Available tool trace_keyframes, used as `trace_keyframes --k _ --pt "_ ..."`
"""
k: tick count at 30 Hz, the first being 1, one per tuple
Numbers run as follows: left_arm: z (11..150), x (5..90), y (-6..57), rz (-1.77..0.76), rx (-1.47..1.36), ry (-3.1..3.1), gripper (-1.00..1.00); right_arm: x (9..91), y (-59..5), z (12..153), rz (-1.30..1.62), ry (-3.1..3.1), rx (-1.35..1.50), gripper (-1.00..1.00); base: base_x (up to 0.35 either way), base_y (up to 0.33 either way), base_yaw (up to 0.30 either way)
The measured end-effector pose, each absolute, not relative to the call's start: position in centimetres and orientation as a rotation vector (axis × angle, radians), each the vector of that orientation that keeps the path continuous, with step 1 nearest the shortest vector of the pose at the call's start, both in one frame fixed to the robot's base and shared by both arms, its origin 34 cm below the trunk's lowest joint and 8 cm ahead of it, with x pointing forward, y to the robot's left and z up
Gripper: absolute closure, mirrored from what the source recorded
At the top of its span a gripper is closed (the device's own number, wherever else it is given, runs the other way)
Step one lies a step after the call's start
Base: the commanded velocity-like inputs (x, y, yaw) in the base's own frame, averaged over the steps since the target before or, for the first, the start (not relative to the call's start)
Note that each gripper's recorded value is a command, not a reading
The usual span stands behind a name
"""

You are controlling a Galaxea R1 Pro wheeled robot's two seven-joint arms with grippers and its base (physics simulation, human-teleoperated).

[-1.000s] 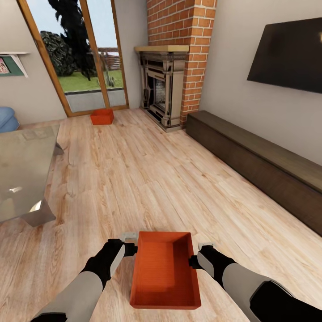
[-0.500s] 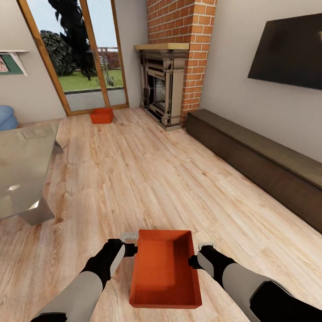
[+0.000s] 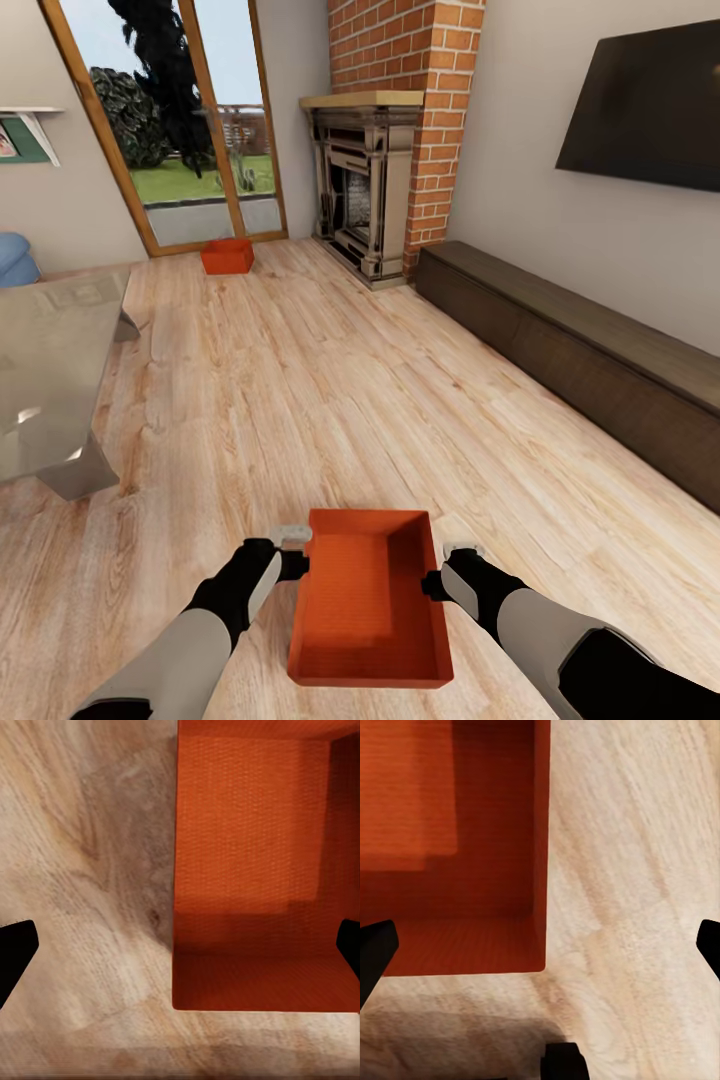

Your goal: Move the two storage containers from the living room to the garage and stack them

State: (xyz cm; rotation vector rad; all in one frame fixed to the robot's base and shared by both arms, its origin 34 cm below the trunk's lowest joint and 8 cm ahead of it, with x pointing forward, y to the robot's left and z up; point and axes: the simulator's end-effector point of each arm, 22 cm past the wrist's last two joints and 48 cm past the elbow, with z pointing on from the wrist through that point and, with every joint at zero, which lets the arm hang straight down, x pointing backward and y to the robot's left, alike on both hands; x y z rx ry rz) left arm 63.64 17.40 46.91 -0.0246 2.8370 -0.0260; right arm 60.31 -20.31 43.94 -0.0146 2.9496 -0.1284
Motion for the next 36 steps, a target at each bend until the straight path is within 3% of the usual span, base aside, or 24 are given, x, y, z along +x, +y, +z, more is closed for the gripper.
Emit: trace_keyframes --k 36 --pt "38.9 61.4 17.5 -0.011 -0.005 2.865 -1.00 61.0 -20.4 37.2 -0.121 2.867 0.020 -1.00 0.000 0.000 0.000"
